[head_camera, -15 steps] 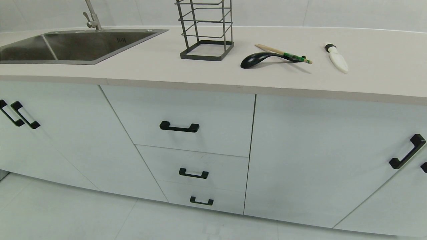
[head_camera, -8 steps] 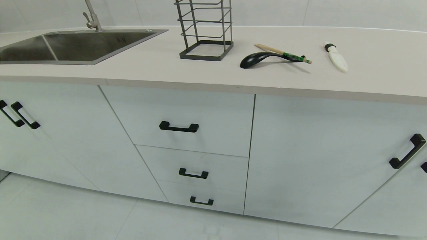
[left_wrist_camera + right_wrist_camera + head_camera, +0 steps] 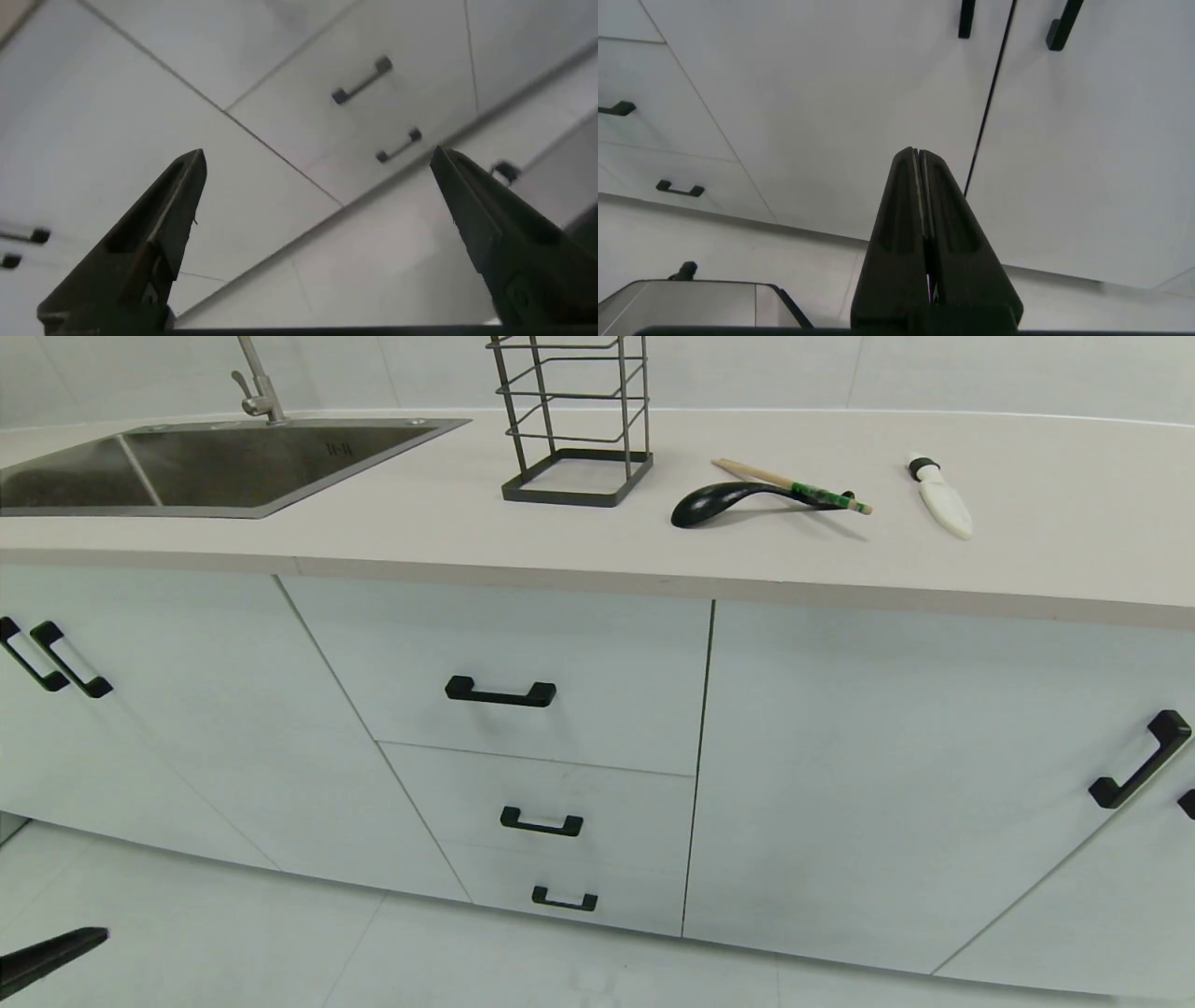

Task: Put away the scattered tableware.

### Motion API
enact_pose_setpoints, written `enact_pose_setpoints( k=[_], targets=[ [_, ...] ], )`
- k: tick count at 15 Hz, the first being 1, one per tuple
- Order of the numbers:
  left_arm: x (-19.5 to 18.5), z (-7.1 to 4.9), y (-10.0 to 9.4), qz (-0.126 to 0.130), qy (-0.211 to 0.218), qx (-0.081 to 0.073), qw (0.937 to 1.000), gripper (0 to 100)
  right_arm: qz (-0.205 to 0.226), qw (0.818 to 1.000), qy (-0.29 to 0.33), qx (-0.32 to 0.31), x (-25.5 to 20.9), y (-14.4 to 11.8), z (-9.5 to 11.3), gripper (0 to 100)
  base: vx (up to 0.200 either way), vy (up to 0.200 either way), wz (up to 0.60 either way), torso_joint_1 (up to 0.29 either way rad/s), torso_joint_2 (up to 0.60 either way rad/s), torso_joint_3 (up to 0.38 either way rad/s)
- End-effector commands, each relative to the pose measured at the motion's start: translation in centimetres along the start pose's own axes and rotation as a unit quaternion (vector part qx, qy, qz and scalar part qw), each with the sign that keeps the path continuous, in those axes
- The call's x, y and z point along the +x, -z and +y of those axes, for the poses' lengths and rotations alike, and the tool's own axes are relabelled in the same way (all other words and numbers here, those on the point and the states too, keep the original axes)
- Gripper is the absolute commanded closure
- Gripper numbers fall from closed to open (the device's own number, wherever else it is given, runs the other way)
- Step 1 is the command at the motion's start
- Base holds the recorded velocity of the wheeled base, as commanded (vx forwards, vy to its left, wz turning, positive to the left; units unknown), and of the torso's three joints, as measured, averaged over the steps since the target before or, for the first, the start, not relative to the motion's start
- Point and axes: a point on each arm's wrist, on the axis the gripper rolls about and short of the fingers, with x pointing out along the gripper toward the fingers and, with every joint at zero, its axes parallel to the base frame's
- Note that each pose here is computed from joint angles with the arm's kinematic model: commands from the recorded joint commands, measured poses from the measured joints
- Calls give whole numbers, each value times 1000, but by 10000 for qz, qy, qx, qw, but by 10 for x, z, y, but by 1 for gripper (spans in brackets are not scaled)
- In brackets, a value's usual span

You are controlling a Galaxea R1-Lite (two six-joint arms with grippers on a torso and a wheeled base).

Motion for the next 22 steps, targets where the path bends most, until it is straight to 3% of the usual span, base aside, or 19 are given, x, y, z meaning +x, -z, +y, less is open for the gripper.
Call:
enact_pose_setpoints(
  k=[1, 2, 3, 4, 5, 6, 7, 10, 12, 16, 19, 22],
  targets=[
    [61, 19, -1, 557, 1561, 644, 9841, 0, 6, 10000, -3, -1, 0, 0, 0, 100, 0, 0, 0, 0, 0, 0],
    [80, 23, -7, 696, 1829, 940, 9762, 0, 5, 10000, -11, -1, 0, 0, 0, 100, 0, 0, 0, 0, 0, 0],
    [95, 22, -11, 858, 2007, 1129, 9693, 0, 6, 10000, -3, -1, 0, 0, 0, 100, 0, 0, 0, 0, 0, 0],
    [113, 16, -14, 1011, 2285, 1289, 9597, 0, 6, 10000, -3, -1, 0, 0, 0, 100, 0, 0, 0, 0, 0, 0],
    [124, 13, -14, 1088, 2407, 1373, 9547, 0, 6, 10000, -3, -1, 0, 0, 0, 100, 0, 0, 0, 0, 0, 0],
    [155, 4, -10, 1243, 2642, 1664, 9418, 0, 6, 10000, -3, -1, 0, 0, 0, 100, 0, 0, 0, 0, 0, 0],
    [172, 0, -4, 1382, 2661, 1747, 9379, 0, 6, 10000, -3, -1, 0, 0, 0, 100, 0, 0, 0, 0, 0, 0],
    [198, 0, 2, 1565, 2611, 1662, 9379, 0, 5, 10000, -11, -1, 0, 0, 0, 100, 0, 0, 0, 0, 0, 0],
    [216, -3, 6, 1648, 2722, 1654, 9335, 0, 6, 10000, -3, -1, 0, 0, 0, 100, 0, 0, 0, 0, 0, 0],
    [239, -8, 13, 1734, 2673, 1677, 9329, 0, 6, 10000, -3, -1, 0, 0, 0, 100, 0, 0, 0, 0, 0, 0],
    [261, -18, 17, 1657, 2740, 1746, 9311, 0, 6, 10000, -3, -1, 0, 0, 0, 100, 0, 0, 0, 0, 0, 0],
    [272, -24, 22, 1723, 2845, 1773, 9262, 0, 6, 10000, -3, -1, 0, 0, 0, 100, 0, 0, 0, 0, 0, 0]
  ],
)
